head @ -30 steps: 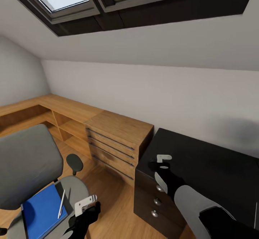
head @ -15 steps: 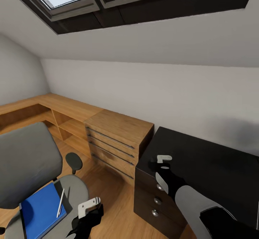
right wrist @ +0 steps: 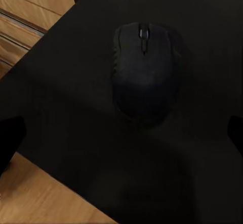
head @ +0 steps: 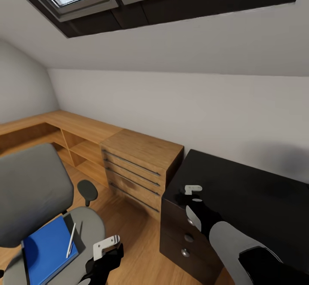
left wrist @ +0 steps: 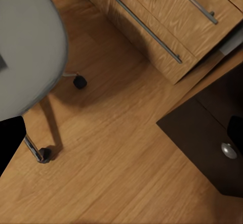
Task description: In the bedroom, organize the workspace by keeping the computer under the desk, ensuring the monitor is on the desk, placing the keyboard on the desk next to the monitor, placing the mouse on the desk next to the keyboard, moving the folder from the swivel chair onto the desk next to the mouse, stacking the notebook on top of the folder with the pen on top of the notebook, and positioning the swivel chair next to the desk.
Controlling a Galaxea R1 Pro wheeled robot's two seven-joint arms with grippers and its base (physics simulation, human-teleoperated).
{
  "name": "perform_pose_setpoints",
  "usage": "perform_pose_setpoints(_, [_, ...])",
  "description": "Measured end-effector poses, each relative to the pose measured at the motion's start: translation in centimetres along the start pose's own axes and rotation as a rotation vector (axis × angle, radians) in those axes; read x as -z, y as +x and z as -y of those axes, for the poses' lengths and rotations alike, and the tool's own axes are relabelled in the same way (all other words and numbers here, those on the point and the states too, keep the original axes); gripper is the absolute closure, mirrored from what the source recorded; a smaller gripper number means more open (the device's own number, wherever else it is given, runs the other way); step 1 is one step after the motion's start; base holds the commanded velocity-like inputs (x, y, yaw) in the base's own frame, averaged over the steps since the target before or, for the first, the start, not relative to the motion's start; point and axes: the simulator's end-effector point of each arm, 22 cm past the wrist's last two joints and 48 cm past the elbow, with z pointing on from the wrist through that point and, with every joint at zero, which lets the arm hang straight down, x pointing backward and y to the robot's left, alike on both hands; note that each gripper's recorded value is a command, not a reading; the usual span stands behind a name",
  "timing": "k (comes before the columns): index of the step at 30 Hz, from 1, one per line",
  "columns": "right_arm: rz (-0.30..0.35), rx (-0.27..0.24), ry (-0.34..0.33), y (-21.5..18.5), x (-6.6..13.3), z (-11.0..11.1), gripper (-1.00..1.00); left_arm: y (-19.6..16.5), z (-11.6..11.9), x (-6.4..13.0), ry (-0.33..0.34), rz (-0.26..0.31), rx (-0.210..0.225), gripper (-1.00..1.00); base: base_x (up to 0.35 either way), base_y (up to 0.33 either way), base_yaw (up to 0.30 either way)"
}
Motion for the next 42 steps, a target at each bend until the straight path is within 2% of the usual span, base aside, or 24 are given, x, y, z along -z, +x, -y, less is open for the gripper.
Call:
perform_pose_setpoints(2, [-0.001,-0.006,0.011,0.3,-0.3,1.0,-1.0,0.2,0.0,-0.2,0.0,0.0,0.0,-1.0,0.0,0.0,0.0])
perform_pose_setpoints(3, [-0.005,-0.027,0.021,0.4,-0.5,2.0,-1.0,0.3,0.0,-0.3,0.001,0.0,0.0,-1.0,0.0,0.0,0.0])
perform_pose_setpoints(8, [-0.01,-0.055,0.023,1.1,-1.0,2.4,-1.0,0.9,-0.2,-0.9,0.001,0.0,-0.001,-1.0,0.0,0.0,0.0])
perform_pose_setpoints(23, [-0.011,-0.056,0.023,1.6,-1.4,2.5,-1.0,1.8,-0.5,-1.5,0.002,-0.014,-0.001,-1.0,0.001,0.0,0.0])
perform_pose_setpoints(42, [-0.013,-0.057,0.023,1.7,-1.4,2.5,-1.0,2.2,-0.7,-1.7,-0.008,-0.02,-0.007,-1.0,0.121,0.0,0.0])
